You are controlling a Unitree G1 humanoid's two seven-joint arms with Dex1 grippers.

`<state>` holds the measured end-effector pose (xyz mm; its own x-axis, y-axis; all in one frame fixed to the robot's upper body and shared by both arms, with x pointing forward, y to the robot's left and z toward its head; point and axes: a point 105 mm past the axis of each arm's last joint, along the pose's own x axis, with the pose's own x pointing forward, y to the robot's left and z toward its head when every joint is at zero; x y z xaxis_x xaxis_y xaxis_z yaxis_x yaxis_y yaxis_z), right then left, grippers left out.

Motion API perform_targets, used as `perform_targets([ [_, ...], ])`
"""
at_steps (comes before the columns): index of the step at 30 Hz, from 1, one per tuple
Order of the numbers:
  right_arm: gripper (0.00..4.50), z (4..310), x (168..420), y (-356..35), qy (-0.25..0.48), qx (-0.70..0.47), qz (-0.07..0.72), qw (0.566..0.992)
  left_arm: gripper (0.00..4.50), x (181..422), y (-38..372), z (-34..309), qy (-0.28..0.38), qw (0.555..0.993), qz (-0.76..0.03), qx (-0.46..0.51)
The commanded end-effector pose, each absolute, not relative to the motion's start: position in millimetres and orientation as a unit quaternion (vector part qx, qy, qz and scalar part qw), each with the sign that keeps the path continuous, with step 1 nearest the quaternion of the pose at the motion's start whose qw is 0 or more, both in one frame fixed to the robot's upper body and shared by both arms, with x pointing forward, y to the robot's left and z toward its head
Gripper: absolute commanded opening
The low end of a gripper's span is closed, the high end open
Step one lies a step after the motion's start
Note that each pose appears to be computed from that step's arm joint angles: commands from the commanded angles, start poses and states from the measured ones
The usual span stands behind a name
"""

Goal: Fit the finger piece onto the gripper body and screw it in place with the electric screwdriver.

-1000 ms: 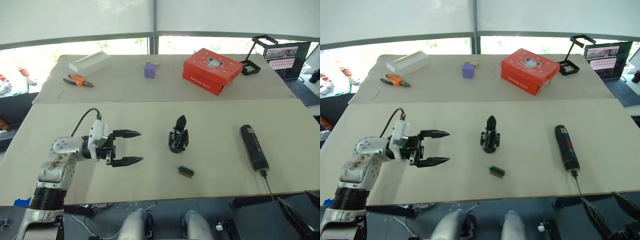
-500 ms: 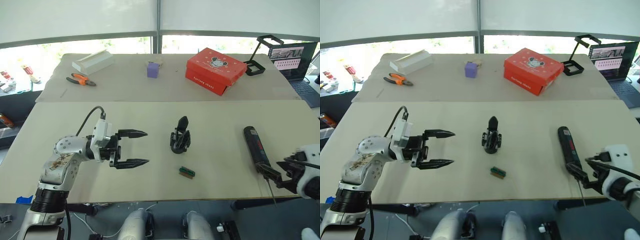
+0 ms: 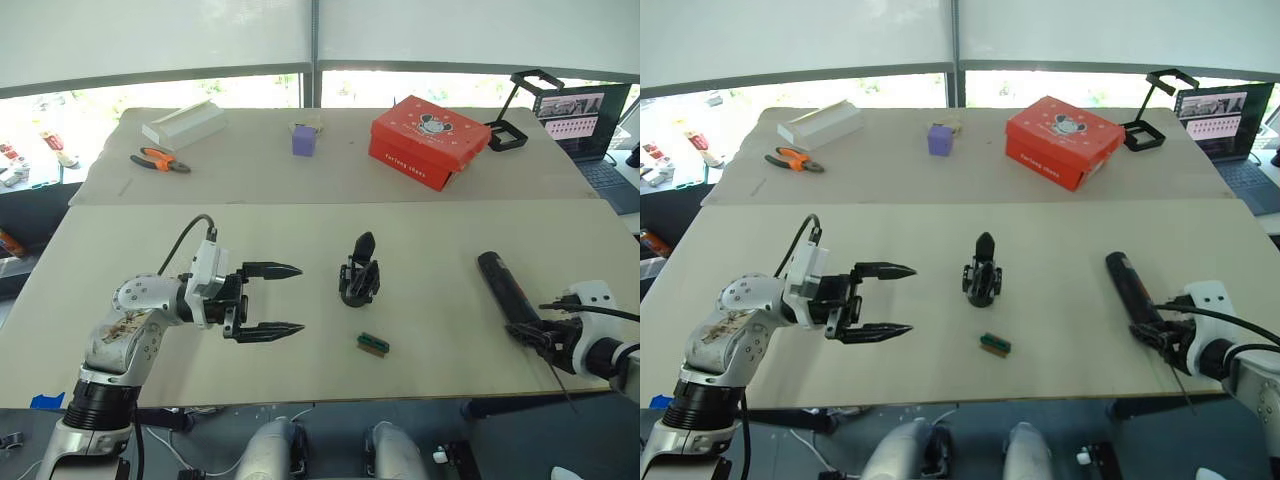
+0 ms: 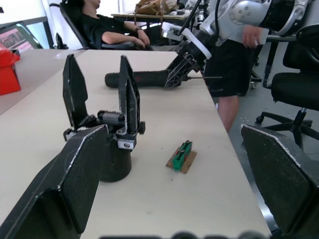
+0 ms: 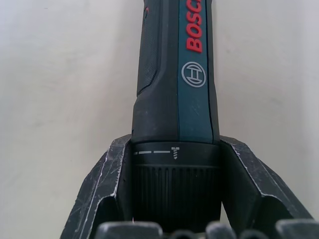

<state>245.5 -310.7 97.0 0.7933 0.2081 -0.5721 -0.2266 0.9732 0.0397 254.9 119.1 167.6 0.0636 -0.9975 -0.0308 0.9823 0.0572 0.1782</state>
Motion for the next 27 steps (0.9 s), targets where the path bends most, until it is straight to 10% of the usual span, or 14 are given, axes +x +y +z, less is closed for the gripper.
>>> perform_targets([
  [1,1.94,144,237,-282,0.231,-0.036,0.175,0.957,4.5,245,116,172,-0.059,0.708,-0.7,0.079],
  [18,1.94,89,202,-228,0.302,-0.058,0.209,0.928,4.5,244,111,168,-0.054,0.702,-0.707,0.069],
  [24,4.37,97,197,-225,0.357,-0.068,0.256,0.896,4.5,243,110,168,-0.051,0.701,-0.708,0.069],
  [27,4.48,105,189,-223,0.398,-0.081,0.295,0.865,4.5,242,110,168,-0.049,0.7,-0.709,0.069],
])
